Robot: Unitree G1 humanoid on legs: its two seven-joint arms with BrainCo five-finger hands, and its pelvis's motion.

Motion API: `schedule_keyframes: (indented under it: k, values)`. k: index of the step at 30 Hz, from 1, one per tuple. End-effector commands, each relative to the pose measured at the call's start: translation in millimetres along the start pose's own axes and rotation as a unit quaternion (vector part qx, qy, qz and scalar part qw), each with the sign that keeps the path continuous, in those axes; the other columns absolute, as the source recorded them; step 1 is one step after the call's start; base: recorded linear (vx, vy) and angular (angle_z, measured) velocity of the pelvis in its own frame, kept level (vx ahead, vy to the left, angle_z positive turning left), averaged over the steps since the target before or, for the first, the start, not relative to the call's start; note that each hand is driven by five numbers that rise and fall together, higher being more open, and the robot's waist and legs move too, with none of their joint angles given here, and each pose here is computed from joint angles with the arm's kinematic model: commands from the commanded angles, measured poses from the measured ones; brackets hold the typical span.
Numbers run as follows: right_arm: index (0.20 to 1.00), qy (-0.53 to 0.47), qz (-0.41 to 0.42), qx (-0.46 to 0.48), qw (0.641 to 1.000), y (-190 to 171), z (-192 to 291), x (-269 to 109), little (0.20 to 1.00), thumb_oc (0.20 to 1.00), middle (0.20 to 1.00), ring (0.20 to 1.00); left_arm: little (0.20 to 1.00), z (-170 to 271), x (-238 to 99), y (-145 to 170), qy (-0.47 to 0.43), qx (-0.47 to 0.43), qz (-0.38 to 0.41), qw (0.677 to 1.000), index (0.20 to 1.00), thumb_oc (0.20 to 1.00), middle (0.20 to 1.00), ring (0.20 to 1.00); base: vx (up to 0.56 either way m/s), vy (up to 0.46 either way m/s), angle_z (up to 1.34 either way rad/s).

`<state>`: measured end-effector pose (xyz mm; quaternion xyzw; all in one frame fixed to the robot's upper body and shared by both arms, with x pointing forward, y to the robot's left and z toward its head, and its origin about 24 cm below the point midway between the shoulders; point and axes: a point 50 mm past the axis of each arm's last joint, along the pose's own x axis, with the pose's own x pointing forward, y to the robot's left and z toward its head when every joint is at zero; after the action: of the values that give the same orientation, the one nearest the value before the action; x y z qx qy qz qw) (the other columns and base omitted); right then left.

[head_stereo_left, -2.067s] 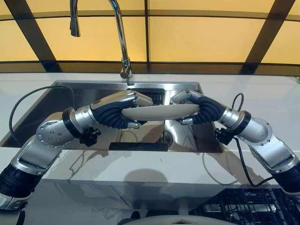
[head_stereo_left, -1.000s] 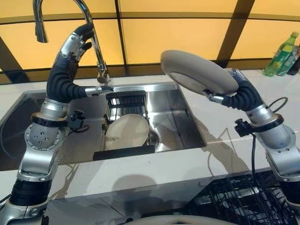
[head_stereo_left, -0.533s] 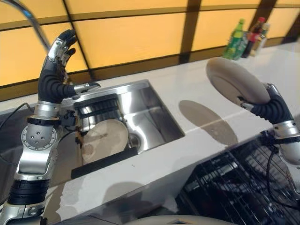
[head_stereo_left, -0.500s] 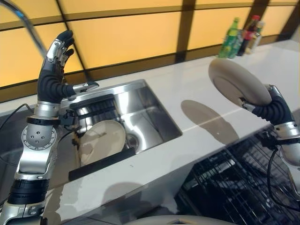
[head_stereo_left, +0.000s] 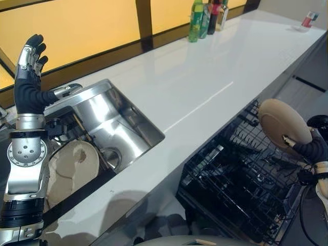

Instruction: Pick up plates and place into dishwasher.

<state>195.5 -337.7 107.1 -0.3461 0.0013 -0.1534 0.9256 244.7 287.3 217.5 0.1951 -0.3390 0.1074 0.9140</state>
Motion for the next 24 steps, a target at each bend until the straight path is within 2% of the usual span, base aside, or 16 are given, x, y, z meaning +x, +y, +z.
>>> schedule_keyframes:
  k: [1, 5, 12, 19, 24]
  values:
    - [0.2, 0.003, -0.005, -0.007, 1.0, -5.9, 0.6, 13.9, 0.2, 0.2, 0.2, 0.2, 1.0, 8.1, 14.8, 10.7, -0.022, 0.014, 0.015, 1.0, 1.0, 1.0, 1.0, 1.0, 0.11, -0.251, -0.17]
    - [0.2, 0.029, 0.054, -0.019, 0.998, -1.3, -7.3, 9.4, 0.2, 0.2, 0.2, 0.2, 1.0, 8.0, 7.9, 12.9, -0.016, 0.02, 0.009, 1.0, 1.0, 1.0, 1.0, 1.0, 0.05, -0.143, -0.09]
    - [0.2, 0.062, 0.208, -0.052, 0.975, 8.1, -14.3, 10.4, 0.2, 0.2, 0.2, 0.2, 1.0, 7.9, 9.5, 10.5, -0.014, 0.019, -0.003, 1.0, 1.0, 1.0, 1.0, 1.0, 0.03, -0.099, -0.03]
    - [0.2, 0.096, 0.323, -0.019, 0.941, 15.9, -29.8, 1.3, 0.2, 0.2, 0.2, 0.2, 1.0, 2.5, 9.8, 7.9, -0.006, 0.018, -0.017, 1.0, 1.0, 1.0, 1.0, 1.0, 0.03, -0.054, 0.02]
    - [0.2, 0.129, 0.374, 0.006, 0.918, 21.7, -41.7, -4.0, 0.2, 0.2, 0.2, 0.2, 1.0, 0.6, 10.3, 6.9, 0.001, 0.018, -0.027, 0.999, 1.0, 1.0, 1.0, 1.0, 0.04, -0.016, 0.04]
